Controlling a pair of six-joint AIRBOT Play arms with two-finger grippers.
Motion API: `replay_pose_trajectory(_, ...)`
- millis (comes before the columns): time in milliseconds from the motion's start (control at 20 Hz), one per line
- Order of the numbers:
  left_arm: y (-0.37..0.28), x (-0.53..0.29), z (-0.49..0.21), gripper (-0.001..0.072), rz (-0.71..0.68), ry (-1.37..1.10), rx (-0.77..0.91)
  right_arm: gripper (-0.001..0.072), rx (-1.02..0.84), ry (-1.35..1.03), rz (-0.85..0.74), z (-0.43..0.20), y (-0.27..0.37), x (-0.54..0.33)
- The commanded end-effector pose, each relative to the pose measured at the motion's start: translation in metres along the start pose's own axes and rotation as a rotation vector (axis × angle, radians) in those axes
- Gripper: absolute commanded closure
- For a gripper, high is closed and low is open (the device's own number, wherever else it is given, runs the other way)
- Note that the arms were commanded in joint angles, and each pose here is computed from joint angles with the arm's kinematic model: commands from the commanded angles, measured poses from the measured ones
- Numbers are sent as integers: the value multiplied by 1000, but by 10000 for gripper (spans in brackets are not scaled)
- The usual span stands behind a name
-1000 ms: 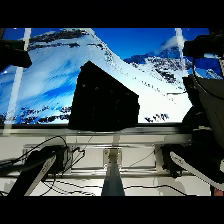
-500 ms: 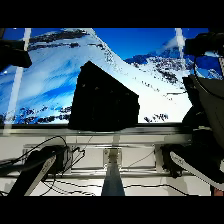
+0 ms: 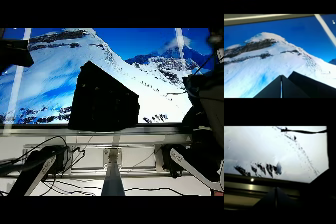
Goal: Fold the clothes and pants, and hang the long-sleeved shirts on hangers.
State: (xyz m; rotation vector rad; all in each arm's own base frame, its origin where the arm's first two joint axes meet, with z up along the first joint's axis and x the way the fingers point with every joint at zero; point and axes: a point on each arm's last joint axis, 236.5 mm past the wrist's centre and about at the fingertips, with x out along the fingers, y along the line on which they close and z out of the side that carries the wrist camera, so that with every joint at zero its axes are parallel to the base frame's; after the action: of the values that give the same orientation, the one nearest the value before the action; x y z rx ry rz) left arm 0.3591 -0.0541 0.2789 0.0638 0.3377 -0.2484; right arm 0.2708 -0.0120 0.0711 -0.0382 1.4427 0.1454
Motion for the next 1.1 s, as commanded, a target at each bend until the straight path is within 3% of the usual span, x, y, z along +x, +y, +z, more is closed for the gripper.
replay_pose_trajectory(0, -4, 0, 2, 686, -15, -6, -14, 671, -16, 111, 497, -44, 93, 55)
replay_pose_trajectory(50, -4, 0, 2, 686, -15, -7, -14, 641, 35, 103, 570, -47, 110, 72)
replay_pose_trajectory(100, -4, 0, 2, 686, -14, -7, -14, 496, 88, 88, 616, -47, 123, 87)
replay_pose_trajectory(150, -3, 0, 2, 686, -14, -7, -14, 270, 150, 67, 654, -47, 134, 102)
replay_pose_trajectory(200, -3, 0, 2, 686, -14, -6, -14, 166, 200, 53, 675, -49, 142, 115)
replay_pose_trajectory(450, 10, -1, -28, 686, 37, 115, 62, 159, 283, 101, 646, -85, 164, 163)
replay_pose_trajectory(550, 21, -2, -62, 650, 74, 245, 106, 159, 293, 107, 625, -91, 168, 173)
replay_pose_trajectory(650, 34, -3, -104, 182, 114, 380, 133, 159, 303, 90, 625, -84, 173, 178)
replay_pose_trajectory(700, 39, -2, -126, 111, 135, 439, 119, 159, 316, 94, 632, -83, 177, 180)
replay_pose_trajectory(900, 47, -3, -225, 120, 155, 668, 15, 159, 365, 148, 683, -84, 199, 195)
replay_pose_trajectory(1050, 66, -20, -306, 121, 256, 841, -239, 189, 331, 114, 718, -74, 206, 193)
